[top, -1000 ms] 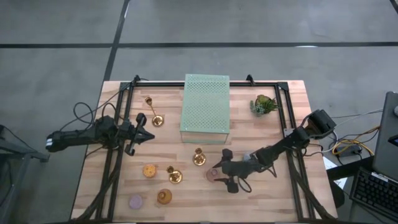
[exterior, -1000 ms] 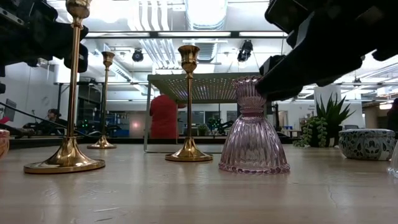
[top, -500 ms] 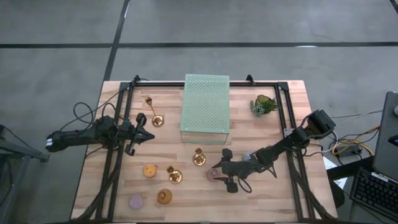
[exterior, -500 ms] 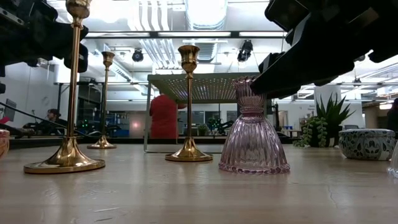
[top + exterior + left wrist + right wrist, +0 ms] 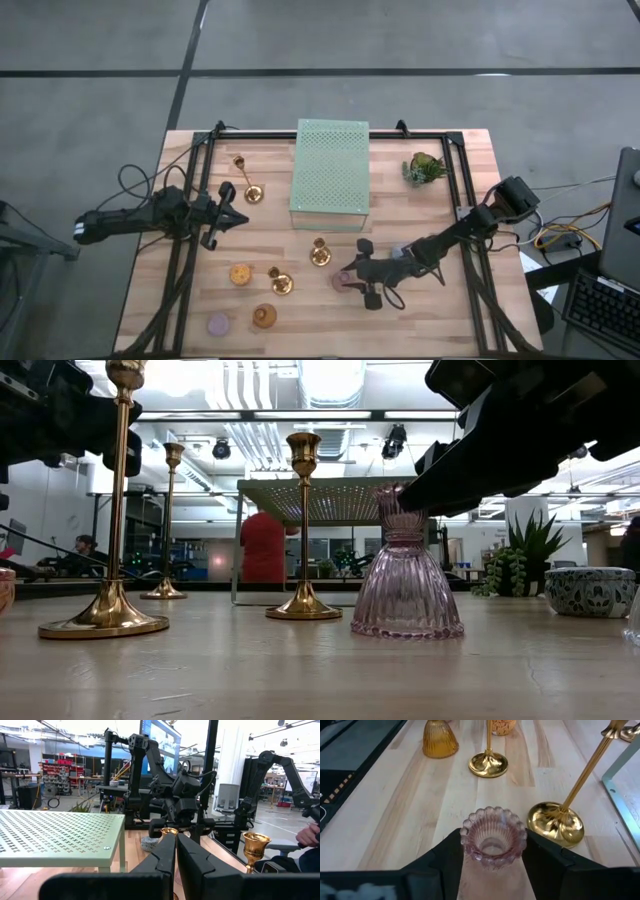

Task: Stock candles on shelf
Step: Put the pink candle vase on the shelf

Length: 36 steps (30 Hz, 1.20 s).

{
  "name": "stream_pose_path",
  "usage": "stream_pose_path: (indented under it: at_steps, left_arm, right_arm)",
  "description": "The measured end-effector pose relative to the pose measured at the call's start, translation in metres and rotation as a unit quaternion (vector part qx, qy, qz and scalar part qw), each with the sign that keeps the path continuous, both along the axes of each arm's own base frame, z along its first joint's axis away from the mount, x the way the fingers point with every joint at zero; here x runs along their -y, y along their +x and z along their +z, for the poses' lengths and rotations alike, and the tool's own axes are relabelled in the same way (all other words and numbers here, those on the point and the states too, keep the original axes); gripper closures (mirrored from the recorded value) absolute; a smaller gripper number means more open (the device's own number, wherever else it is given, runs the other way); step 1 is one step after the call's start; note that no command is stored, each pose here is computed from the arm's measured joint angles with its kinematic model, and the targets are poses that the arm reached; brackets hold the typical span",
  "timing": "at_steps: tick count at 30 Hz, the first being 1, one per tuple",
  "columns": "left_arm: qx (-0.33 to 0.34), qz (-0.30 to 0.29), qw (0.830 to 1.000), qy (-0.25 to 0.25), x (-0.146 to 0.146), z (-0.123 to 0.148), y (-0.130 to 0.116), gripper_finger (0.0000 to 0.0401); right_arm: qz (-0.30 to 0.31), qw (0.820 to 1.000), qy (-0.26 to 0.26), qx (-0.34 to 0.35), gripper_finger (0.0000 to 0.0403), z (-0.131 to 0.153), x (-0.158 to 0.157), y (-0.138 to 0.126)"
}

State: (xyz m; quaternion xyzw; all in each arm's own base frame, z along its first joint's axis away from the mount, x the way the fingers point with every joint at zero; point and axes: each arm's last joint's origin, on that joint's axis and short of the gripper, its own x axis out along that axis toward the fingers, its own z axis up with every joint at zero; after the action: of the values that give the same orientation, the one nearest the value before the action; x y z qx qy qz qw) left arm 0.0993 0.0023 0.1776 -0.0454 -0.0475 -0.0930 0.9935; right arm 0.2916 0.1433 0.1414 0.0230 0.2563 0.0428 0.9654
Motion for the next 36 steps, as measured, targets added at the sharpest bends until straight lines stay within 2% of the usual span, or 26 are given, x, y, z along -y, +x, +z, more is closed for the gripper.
stream_pose_path:
  at_steps: [21, 28, 36]
  left_arm:
    - [0.000, 0.000, 1.000, 0.000, 0.000, 0.000, 0.000, 0.0380]
    - [0.000, 0.000, 1.000, 0.000, 0.000, 0.000, 0.000, 0.0380]
    - [-0.004, 0.000, 1.000, 0.000, 0.000, -0.001, 0.000, 0.0380]
  right_arm:
    - [0.009, 1.000, 0.006, 0.022, 0.0236, 0.014, -0.004, 0.007]
    - [0.003, 0.998, 0.037, 0.052, 0.0236, 0.038, -0.004, 0.006]
    - [-0.012, 0.995, 0.072, 0.062, 0.0237, 0.083, 0.009, -0.017]
